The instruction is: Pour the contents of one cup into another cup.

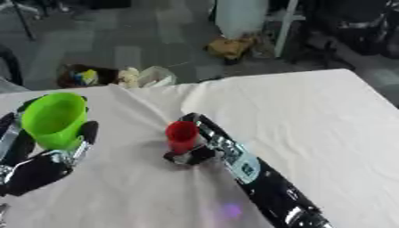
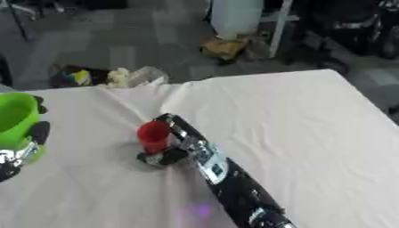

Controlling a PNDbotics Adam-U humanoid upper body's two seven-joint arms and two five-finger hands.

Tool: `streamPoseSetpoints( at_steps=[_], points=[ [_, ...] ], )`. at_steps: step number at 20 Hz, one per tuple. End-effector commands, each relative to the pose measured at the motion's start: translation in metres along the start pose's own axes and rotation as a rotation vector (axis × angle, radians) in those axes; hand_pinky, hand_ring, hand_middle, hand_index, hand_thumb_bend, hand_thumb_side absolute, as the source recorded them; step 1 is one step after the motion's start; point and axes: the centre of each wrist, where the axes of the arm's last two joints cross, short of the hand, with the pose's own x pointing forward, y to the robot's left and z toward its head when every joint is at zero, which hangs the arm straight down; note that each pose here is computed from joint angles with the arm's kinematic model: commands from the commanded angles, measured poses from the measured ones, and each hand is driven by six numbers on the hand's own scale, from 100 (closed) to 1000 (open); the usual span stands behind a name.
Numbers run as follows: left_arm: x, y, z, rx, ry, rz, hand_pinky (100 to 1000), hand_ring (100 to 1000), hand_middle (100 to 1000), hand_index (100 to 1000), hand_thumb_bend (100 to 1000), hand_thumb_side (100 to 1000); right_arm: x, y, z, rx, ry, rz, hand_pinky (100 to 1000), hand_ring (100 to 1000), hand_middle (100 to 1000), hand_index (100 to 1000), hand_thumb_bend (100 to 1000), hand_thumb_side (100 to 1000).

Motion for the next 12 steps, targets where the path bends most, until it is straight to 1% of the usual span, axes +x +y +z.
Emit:
streamPoseSetpoints(
  at_steps=[1,5,8,12],
  points=[
    [0.007,0.011,-0.001,0.027,-0.024,-0.018,350,503,635,765,100,410,0.005,-0.024,-0.003,-0.054,-0.018,0.016,619,394,238,443,305,125],
    [0.007,0.014,0.001,0.034,-0.021,-0.022,349,503,634,765,100,405,0.004,-0.033,0.0,-0.071,-0.011,0.012,619,394,238,443,313,123],
    [0.006,0.018,0.003,0.043,-0.013,-0.03,348,502,633,763,100,403,0.003,-0.04,0.007,-0.052,-0.012,0.033,620,392,235,442,310,122],
    [0.005,0.022,0.006,0.051,-0.007,-0.04,347,502,631,761,100,397,0.001,-0.044,0.018,-0.013,-0.018,0.044,620,391,232,442,306,120]
  ],
)
